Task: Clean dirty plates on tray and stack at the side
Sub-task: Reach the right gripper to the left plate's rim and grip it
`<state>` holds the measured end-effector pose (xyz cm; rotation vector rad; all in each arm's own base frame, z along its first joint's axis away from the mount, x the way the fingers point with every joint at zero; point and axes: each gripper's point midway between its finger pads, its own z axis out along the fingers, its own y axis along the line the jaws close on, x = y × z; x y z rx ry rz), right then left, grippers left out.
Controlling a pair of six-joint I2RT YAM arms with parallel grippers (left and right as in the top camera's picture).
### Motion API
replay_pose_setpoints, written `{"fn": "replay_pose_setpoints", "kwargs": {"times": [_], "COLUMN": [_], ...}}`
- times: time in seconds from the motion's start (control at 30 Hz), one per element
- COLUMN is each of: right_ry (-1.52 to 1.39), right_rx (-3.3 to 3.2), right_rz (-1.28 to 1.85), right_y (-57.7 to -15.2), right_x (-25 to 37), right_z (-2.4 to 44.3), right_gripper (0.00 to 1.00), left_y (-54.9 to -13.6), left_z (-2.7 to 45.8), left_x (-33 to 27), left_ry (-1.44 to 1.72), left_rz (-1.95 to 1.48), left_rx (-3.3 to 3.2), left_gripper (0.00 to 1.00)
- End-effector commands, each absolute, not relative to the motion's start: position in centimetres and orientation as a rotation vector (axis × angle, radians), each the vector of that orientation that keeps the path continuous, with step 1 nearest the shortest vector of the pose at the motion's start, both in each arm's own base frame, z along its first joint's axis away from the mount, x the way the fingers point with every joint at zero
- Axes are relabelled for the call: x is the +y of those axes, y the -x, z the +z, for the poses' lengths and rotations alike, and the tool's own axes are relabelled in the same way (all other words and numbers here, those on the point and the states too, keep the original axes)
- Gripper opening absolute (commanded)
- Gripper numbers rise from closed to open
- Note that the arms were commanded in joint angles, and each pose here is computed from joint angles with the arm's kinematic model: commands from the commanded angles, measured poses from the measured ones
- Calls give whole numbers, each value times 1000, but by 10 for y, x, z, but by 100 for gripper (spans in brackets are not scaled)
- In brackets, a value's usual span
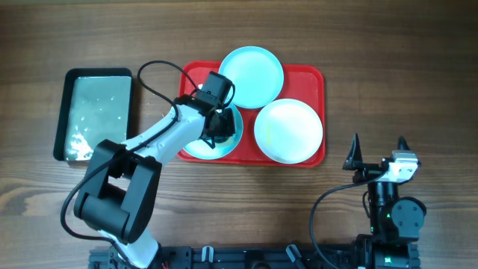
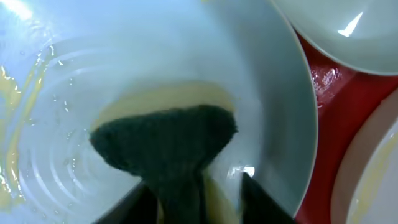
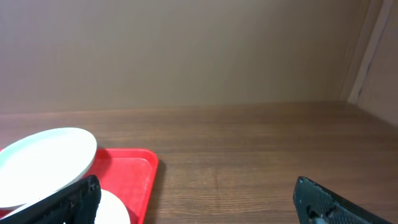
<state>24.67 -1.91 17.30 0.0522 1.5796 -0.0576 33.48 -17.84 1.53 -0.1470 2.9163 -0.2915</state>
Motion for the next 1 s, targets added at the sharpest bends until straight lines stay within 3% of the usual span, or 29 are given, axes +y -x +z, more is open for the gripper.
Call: {"fn": "replay_pose_setpoints", "kwargs": {"times": [0.0, 0.1, 0.2, 0.27, 0.3, 0.4, 0.57, 0.77, 0.97], "right_ry": [-34, -36, -18, 5, 13, 97, 347, 452, 762], "right_rx": [1571, 1563, 1494, 1468, 1453, 1302, 1000, 1407, 1555], "right_rz": [-120, -119, 52, 167, 234, 451, 497, 426, 973], "right_y": [-246, -246, -246, -245, -243, -228, -174, -202, -201], "right_x": [-24, -24, -4, 11, 18, 48, 80, 87, 141], "right_z": [175, 177, 194, 201, 205, 244, 342, 406, 455], "right_gripper": [100, 100, 100, 100, 100, 100, 100, 100, 100], "left_y": [-345, -354, -360, -362, -362, -358, -350, -346, -341], "left_z": [33, 62, 100, 118, 127, 147, 153, 151, 147], "left_x": [-168, -150, -133, -124, -119, -105, -94, -97, -93], "left_ry": [174, 216, 270, 298, 314, 356, 383, 378, 430], "left_rz": [-242, -166, -168, -188, -196, -214, -203, -220, -210], "left_rx": [2862, 2799, 2711, 2666, 2644, 2605, 2613, 2633, 2656], "left_gripper": [47, 55, 80, 88, 100, 100, 100, 100, 100]}}
